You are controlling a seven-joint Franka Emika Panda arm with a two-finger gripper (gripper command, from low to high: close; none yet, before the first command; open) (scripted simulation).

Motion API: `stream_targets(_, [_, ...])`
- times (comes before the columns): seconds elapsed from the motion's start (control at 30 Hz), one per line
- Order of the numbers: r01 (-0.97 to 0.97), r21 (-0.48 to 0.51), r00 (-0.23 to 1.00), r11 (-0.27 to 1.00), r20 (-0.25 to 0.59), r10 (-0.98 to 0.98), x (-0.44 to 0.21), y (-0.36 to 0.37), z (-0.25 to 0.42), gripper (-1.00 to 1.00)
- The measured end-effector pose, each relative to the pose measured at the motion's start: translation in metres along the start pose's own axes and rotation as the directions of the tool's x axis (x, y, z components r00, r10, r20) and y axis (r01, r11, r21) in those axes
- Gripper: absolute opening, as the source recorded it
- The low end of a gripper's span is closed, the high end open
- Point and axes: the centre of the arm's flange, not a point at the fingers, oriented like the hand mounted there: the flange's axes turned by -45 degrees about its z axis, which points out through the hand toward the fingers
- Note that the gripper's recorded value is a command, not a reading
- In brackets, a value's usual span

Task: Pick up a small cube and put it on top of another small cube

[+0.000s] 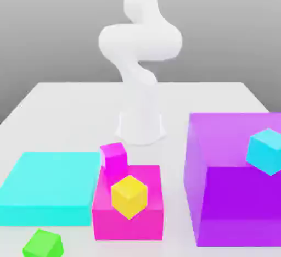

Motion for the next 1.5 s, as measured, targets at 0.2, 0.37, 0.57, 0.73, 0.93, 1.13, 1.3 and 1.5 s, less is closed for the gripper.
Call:
stream_targets(0.2, [-0.056, -0.001, 0.987, 0.998, 0.153, 0.055, -0.003, 0.036, 0.107, 0.0])
stream_targets(0.37, [-0.102, -0.021, 0.957, 0.995, 0.272, 0.104, -0.024, 0.068, 0.192, 0.0])
stream_targets(0.57, [-0.153, -0.067, 0.899, 0.986, 0.404, 0.167, -0.069, 0.11, 0.285, 0.0])
stream_targets(0.73, [-0.184, -0.121, 0.836, 0.975, 0.503, 0.22, -0.124, 0.146, 0.353, 0.0])
stream_targets(0.93, [-0.196, -0.192, 0.744, 0.962, 0.609, 0.274, -0.204, 0.184, 0.421, 0.0])
stream_targets(1.13, [-0.196, -0.215, 0.716, 0.957, 0.636, 0.289, -0.269, 0.197, 0.481, -1.0])
stream_targets(1.3, [-0.196, -0.215, 0.715, 0.957, 0.636, 0.289, -0.269, 0.197, 0.481, -1.0])
stream_targets(1.5, [-0.196, -0.213, 0.715, 0.957, 0.637, 0.288, -0.236, 0.196, 0.445, -1.0])
